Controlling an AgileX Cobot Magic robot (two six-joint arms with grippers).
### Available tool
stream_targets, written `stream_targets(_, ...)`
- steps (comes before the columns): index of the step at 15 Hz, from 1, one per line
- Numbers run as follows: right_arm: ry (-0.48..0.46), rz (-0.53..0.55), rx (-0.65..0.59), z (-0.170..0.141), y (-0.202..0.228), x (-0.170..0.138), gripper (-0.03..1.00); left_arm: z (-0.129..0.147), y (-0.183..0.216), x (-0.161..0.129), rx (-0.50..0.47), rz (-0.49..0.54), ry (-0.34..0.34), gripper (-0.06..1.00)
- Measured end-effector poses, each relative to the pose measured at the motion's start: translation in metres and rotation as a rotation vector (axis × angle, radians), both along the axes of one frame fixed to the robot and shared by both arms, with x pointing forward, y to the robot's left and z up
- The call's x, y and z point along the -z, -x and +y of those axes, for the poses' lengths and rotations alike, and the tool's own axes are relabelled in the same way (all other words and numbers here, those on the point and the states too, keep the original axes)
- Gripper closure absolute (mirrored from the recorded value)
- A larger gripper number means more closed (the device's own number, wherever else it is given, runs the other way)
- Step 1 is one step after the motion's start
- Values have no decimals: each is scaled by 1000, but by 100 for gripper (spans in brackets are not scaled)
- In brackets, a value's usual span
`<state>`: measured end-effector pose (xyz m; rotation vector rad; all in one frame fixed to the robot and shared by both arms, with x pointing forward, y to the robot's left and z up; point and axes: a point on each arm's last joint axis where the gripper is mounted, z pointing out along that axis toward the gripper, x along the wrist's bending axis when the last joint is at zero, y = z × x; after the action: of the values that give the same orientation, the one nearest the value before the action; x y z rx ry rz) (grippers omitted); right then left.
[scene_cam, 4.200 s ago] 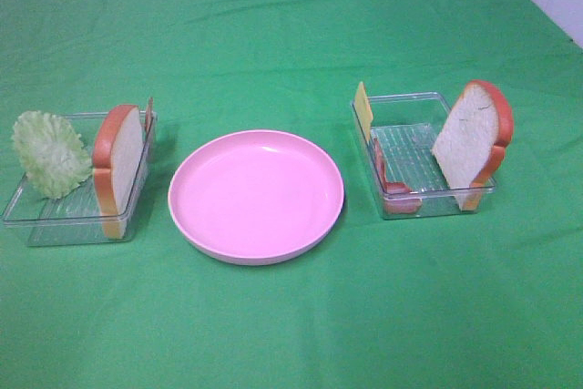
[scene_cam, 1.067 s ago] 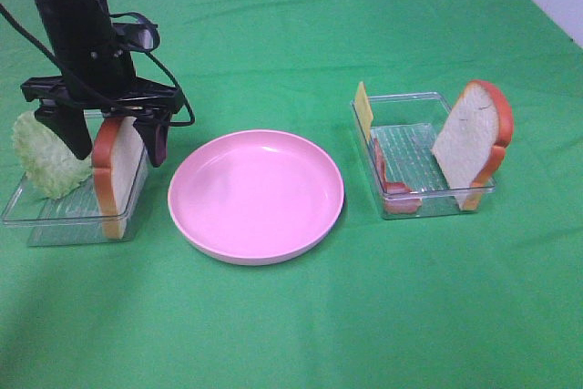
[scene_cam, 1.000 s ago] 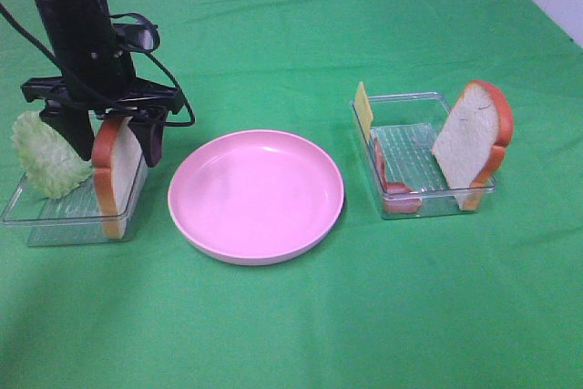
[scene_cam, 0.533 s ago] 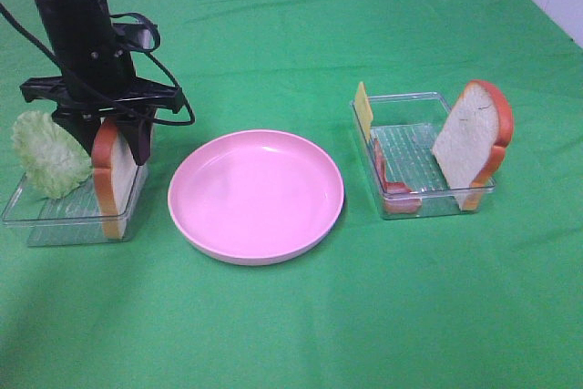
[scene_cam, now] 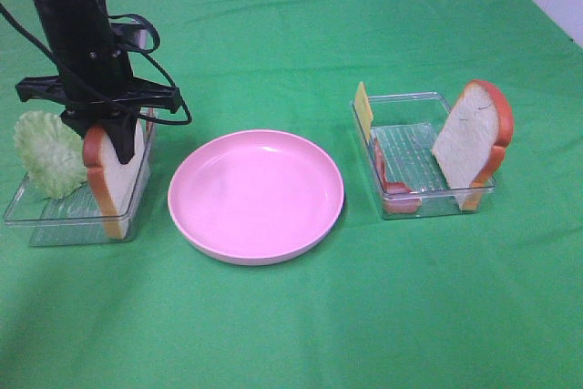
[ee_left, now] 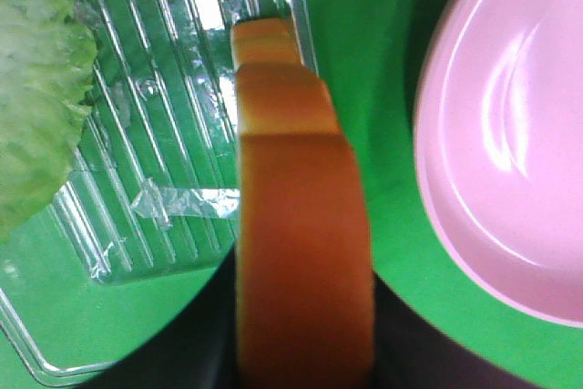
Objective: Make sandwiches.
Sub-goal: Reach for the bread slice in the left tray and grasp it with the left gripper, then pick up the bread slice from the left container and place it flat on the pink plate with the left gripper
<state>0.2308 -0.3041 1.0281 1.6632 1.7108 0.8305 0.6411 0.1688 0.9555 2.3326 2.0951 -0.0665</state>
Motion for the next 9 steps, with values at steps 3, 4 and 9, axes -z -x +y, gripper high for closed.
stream_targets(3, 0, 0, 0, 0, 0, 0, 4, 0, 0, 0, 1, 0, -3, 73)
stream_targets(4, 0, 0, 0, 0, 0, 0, 4, 0, 0, 0, 0, -1, -3, 73)
stream_targets(9, 0, 0, 0, 0, 0, 0, 4, 1, 3, -20, -21, -45, 9, 73)
